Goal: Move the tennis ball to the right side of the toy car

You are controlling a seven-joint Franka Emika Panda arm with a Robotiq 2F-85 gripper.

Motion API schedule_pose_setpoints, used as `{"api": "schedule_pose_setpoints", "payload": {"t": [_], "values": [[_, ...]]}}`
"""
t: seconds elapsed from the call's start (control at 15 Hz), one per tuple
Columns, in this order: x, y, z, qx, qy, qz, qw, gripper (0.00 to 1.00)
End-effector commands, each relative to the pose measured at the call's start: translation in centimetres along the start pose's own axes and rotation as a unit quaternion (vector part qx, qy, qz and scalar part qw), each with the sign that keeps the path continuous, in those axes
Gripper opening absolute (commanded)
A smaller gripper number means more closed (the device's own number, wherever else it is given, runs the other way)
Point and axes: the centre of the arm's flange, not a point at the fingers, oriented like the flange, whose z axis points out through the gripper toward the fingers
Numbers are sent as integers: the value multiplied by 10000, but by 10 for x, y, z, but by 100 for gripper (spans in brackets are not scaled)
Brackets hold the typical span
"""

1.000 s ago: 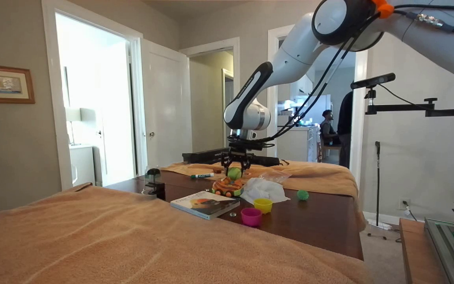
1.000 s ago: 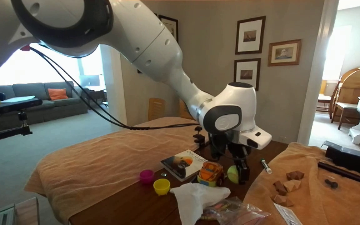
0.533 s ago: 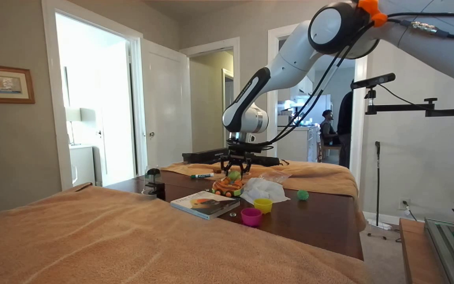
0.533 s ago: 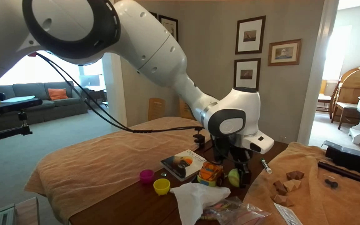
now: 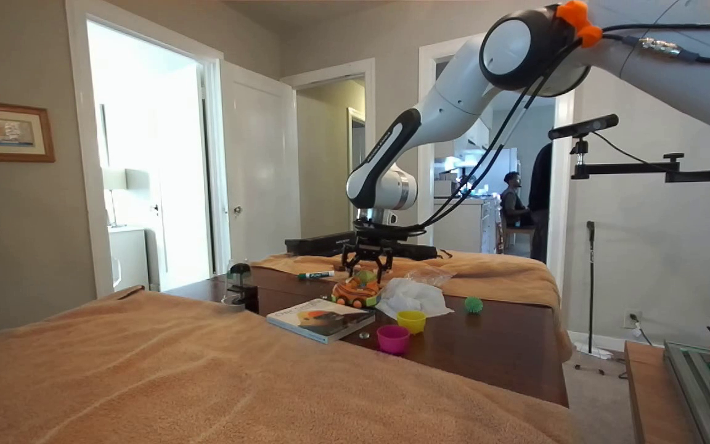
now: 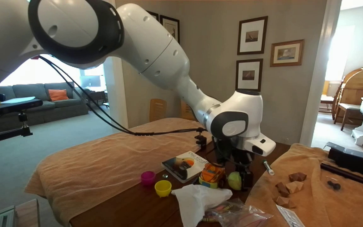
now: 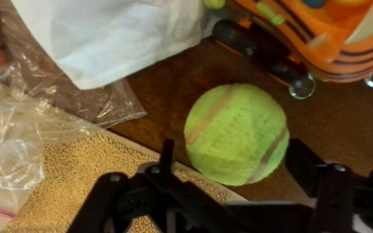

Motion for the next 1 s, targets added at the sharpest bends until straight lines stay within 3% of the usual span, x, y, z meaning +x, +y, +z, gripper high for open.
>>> {"api": "schedule_pose_setpoints", "payload": {"t": [0.0,0.33,0.6,0.93], "values": [[-3,-9,-11,88,-82,-230,9997,100],[-61,-15,-50,-53,-559,-887,9945,100],[-113,-20,-95,-214,-430,-1546,9868,100],[-178,-15,-141,-430,-698,-2225,9715,100]]}}
